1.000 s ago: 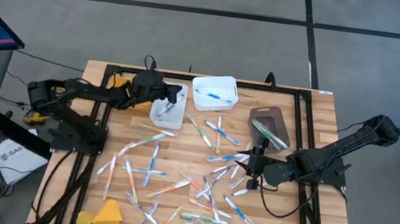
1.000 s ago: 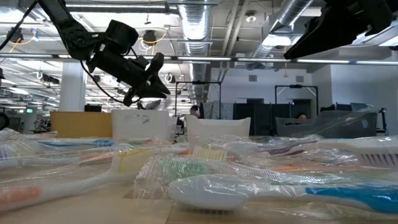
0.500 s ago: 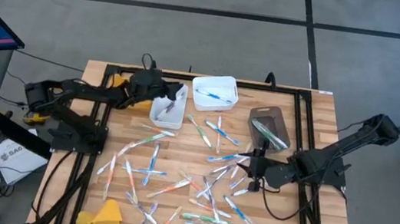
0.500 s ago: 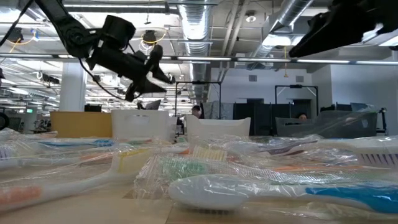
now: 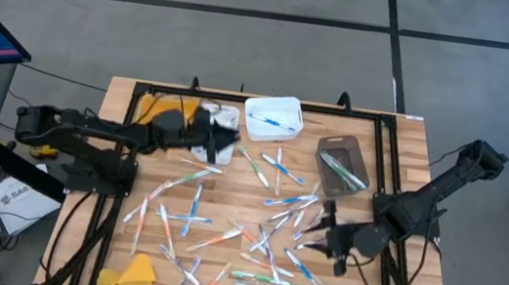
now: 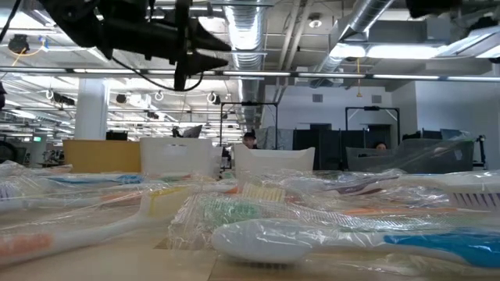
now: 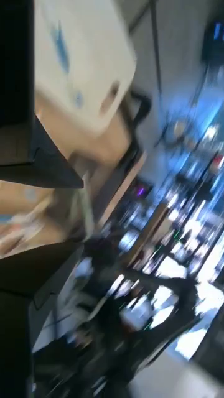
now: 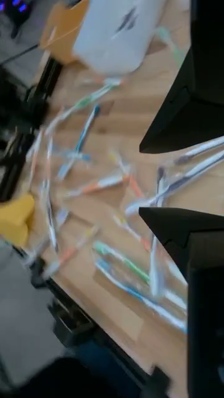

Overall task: Pick & Place Toothbrushes
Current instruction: Put the orange toothbrush into the yellow bin

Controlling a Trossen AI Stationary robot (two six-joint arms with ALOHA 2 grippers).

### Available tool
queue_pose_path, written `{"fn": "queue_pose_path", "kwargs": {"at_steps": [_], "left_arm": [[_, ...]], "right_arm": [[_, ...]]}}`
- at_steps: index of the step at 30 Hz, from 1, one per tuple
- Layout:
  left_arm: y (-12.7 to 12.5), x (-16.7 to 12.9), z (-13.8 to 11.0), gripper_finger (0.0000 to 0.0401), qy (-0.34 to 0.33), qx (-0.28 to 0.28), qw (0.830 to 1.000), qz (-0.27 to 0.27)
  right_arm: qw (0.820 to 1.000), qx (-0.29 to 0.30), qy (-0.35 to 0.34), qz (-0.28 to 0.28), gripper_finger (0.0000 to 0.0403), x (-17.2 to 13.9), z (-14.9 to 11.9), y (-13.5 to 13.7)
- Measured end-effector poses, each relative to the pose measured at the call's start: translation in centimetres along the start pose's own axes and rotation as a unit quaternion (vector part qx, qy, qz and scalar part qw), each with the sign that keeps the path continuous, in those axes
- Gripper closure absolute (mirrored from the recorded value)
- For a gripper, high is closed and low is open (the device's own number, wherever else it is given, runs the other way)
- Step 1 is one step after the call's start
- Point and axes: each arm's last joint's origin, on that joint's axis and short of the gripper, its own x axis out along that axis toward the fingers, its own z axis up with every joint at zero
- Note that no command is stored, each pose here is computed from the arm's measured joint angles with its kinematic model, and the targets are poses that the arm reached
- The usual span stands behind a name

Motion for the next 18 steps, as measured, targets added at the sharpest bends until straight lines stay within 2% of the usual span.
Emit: {"fn": "queue_pose_path", "kwargs": {"at_steps": [5,10,14,18], "left_arm": [[-3.8,-0.4,-2.2,0.0256,0.040,0.042,0.995,-0.076],[-7.1,-1.5,-4.0,0.0256,0.072,0.085,0.983,-0.145],[-9.2,-2.6,-6.0,0.0256,0.111,0.165,0.961,-0.193],[-10.9,-3.8,-7.9,0.0256,0.136,0.251,0.928,-0.240]], "right_arm": [[0.998,-0.039,0.045,0.008,0.0258,1.9,1.5,1.6],[0.993,-0.057,0.106,0.000,0.0258,3.9,2.7,2.2],[0.989,-0.066,0.134,-0.005,0.0258,5.2,3.1,2.4],[0.986,-0.068,0.150,-0.011,0.0258,5.9,3.2,2.2]]}}
